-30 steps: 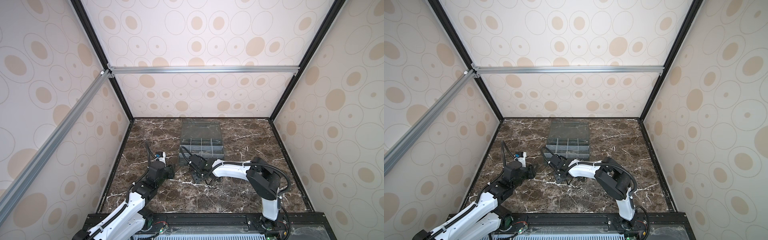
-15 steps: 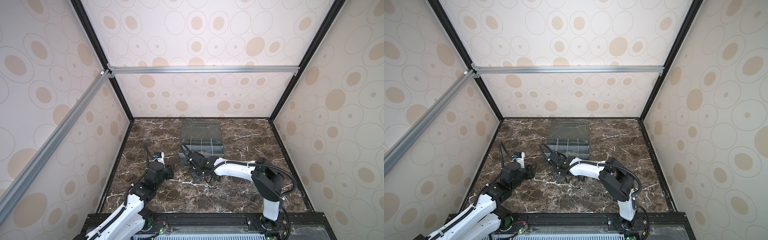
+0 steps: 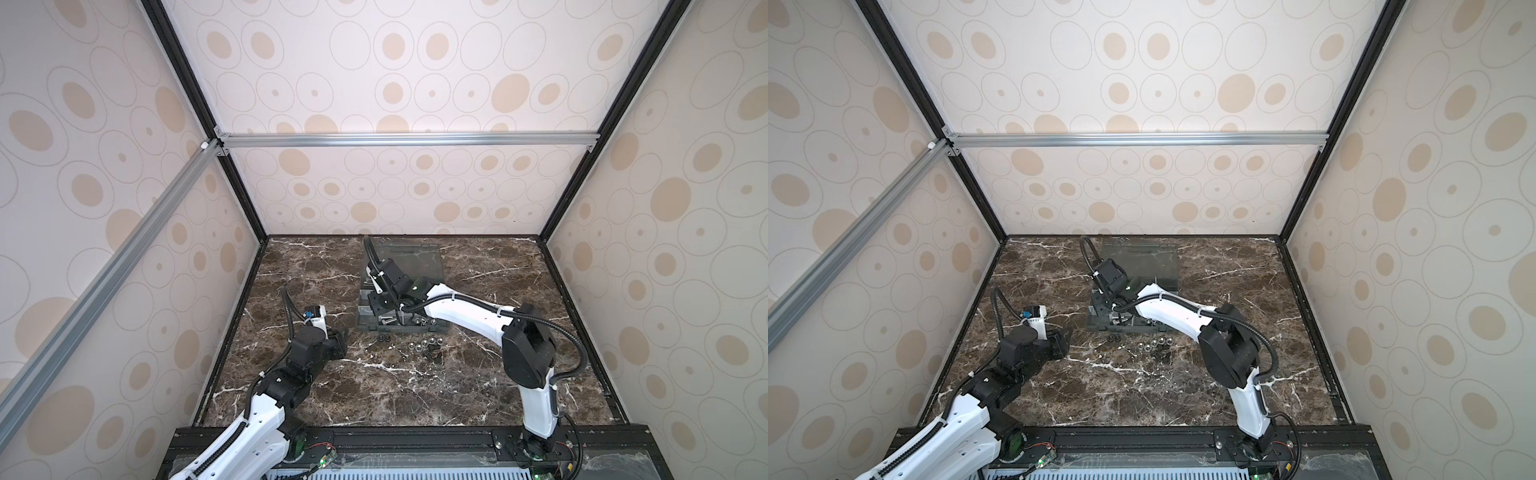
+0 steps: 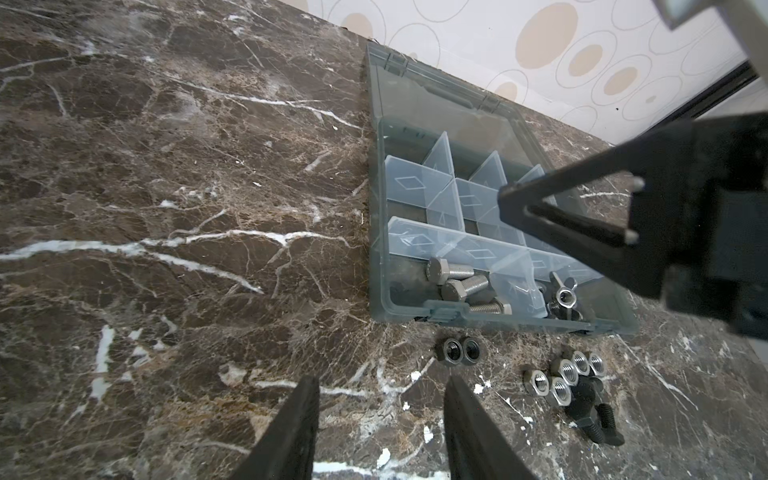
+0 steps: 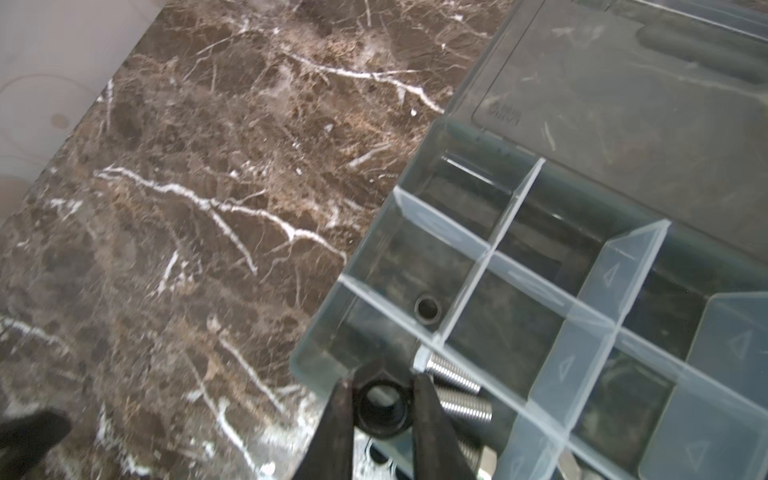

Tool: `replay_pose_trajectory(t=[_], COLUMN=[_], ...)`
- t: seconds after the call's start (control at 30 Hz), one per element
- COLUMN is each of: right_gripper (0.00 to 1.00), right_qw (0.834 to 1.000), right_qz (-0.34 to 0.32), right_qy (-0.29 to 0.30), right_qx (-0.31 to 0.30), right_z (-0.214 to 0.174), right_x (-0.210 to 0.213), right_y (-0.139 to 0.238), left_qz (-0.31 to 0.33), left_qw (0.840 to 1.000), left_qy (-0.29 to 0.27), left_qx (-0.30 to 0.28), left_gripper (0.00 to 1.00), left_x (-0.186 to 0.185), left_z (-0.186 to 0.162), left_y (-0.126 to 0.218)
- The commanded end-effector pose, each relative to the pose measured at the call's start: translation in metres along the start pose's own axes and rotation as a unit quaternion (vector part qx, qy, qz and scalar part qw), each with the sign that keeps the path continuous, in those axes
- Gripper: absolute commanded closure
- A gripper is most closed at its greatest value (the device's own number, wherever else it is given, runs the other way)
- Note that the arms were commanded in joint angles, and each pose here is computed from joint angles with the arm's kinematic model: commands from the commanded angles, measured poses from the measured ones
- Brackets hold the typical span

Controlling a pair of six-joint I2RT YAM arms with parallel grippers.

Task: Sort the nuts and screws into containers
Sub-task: 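Carry the black nut over the organizer and release it into a compartment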

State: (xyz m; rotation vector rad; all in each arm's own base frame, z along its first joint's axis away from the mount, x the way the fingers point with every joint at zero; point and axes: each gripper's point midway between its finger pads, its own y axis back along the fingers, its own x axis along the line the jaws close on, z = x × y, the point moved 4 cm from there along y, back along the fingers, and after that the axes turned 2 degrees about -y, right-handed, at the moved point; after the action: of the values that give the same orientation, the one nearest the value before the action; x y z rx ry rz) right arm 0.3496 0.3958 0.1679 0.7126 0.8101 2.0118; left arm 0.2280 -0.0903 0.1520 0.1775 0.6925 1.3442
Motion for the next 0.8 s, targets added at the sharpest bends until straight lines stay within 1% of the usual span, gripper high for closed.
replay_pose_trajectory(t=[0.0, 0.27, 0.5, 0.6, 0.7, 0.77], right_gripper=[0.85, 0.85, 0.82, 0.77, 0.67, 0.62], right_qw=[1.000, 0.999, 0.999, 0.999, 0.999, 0.999], right_qz=[-0.012, -0.019, -0.024, -0.026, -0.026, -0.026], right_qy=[0.009, 0.005, 0.000, -0.003, -0.009, -0.010], right_qx=[0.020, 0.037, 0.035, 0.037, 0.041, 0.041], right_z=[-0.001, 0.007, 0.011, 0.011, 0.010, 0.010], right_x=[-0.008, -0.015, -0.018, -0.019, -0.021, -0.021], right_y=[-0.014, -0.038, -0.047, -0.049, -0.052, -0.052], left_qz=[-0.003, -0.008, -0.012, -0.015, -0.015, -0.016], left_qw=[1.000, 1.000, 1.000, 1.000, 1.000, 1.000], left_qy=[0.010, 0.012, 0.014, 0.014, 0.014, 0.015], left_qx=[-0.005, -0.006, -0.006, -0.006, -0.004, -0.005], left_gripper=[0.51, 0.51, 0.51, 0.51, 0.51, 0.51], left_x=[0.000, -0.002, -0.003, -0.004, -0.004, -0.004], left_z=[0.002, 0.003, 0.003, 0.003, 0.002, 0.002], left_y=[0.001, 0.000, 0.000, 0.000, 0.000, 0.000])
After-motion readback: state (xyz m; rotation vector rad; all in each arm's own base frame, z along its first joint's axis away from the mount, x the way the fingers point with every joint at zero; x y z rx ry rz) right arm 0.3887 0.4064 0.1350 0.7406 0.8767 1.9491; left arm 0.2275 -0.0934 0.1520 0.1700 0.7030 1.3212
